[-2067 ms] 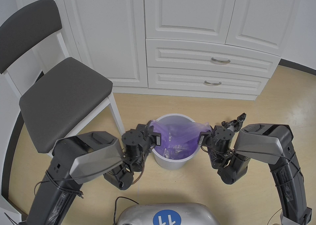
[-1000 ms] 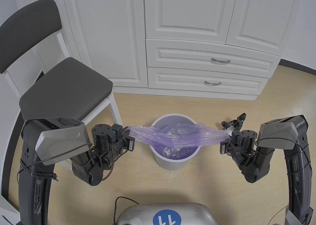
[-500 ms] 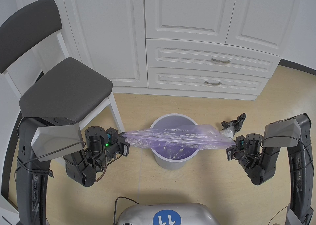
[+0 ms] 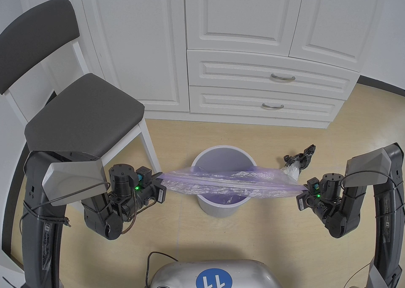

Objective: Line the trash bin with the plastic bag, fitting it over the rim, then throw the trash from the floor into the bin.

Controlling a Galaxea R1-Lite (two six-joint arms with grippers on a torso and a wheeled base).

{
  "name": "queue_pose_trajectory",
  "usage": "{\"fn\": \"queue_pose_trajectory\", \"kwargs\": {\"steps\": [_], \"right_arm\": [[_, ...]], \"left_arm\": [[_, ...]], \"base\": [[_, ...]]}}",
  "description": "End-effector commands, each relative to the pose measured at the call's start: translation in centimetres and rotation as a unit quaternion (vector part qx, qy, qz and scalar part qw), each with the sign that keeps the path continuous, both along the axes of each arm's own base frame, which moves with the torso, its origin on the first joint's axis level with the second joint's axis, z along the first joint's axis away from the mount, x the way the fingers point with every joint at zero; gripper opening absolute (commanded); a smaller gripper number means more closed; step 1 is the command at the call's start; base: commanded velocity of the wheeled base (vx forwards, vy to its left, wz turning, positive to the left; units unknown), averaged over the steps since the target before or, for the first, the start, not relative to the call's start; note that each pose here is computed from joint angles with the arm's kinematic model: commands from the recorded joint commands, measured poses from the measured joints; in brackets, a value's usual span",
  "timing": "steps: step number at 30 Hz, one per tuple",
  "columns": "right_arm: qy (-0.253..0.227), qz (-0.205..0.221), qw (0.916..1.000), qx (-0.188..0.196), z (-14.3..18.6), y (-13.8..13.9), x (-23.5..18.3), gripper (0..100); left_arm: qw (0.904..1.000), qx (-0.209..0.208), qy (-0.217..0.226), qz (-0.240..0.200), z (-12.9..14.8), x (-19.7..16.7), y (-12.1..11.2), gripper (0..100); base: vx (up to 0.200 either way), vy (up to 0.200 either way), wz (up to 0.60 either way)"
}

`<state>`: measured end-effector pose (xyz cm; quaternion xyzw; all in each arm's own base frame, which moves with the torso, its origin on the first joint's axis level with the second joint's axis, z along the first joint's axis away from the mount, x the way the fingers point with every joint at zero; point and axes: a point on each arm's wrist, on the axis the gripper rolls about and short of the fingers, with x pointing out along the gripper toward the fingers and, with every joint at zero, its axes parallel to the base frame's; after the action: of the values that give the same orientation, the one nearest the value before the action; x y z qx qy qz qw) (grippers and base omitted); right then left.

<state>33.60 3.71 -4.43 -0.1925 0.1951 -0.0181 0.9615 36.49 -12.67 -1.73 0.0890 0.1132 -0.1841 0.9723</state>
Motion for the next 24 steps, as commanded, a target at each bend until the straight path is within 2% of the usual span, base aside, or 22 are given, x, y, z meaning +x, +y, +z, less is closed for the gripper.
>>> {"fn": "queue_pose_trajectory", "kwargs": {"steps": [1,9,13,17,21,24], "right_arm": [[-0.008,-0.008,0.9999,-0.002,0.6,-0.7,-0.2,0],[-0.018,-0.017,0.9997,-0.001,0.6,-1.2,0.5,0],[-0.029,-0.019,0.9994,0.001,0.3,-1.2,1.4,0],[-0.043,-0.025,0.9988,0.003,0.3,-1.2,2.2,0],[-0.047,-0.031,0.9984,0.004,0.2,-1.6,2.6,0],[-0.037,-0.032,0.9988,0.002,-0.5,-1.7,2.5,0]], "left_arm": [[1.0000,0.000,0.005,-0.002,-0.8,0.1,-0.2,0],[0.9997,-0.011,-0.020,0.012,-1.8,1.7,-1.9,0],[0.9963,-0.050,-0.045,0.055,-1.6,3.4,-3.4,0],[0.9926,-0.079,-0.062,0.068,-1.6,4.6,-4.2,0],[0.9908,-0.109,-0.053,0.059,-2.2,4.6,-5.7,0],[0.9914,-0.111,-0.043,0.053,-2.8,4.2,-6.3,0]], "base": [[0.000,0.000,0.00],[0.000,0.000,0.00],[0.000,0.000,0.00],[0.000,0.000,0.00],[0.000,0.000,0.00],[0.000,0.000,0.00]]}}
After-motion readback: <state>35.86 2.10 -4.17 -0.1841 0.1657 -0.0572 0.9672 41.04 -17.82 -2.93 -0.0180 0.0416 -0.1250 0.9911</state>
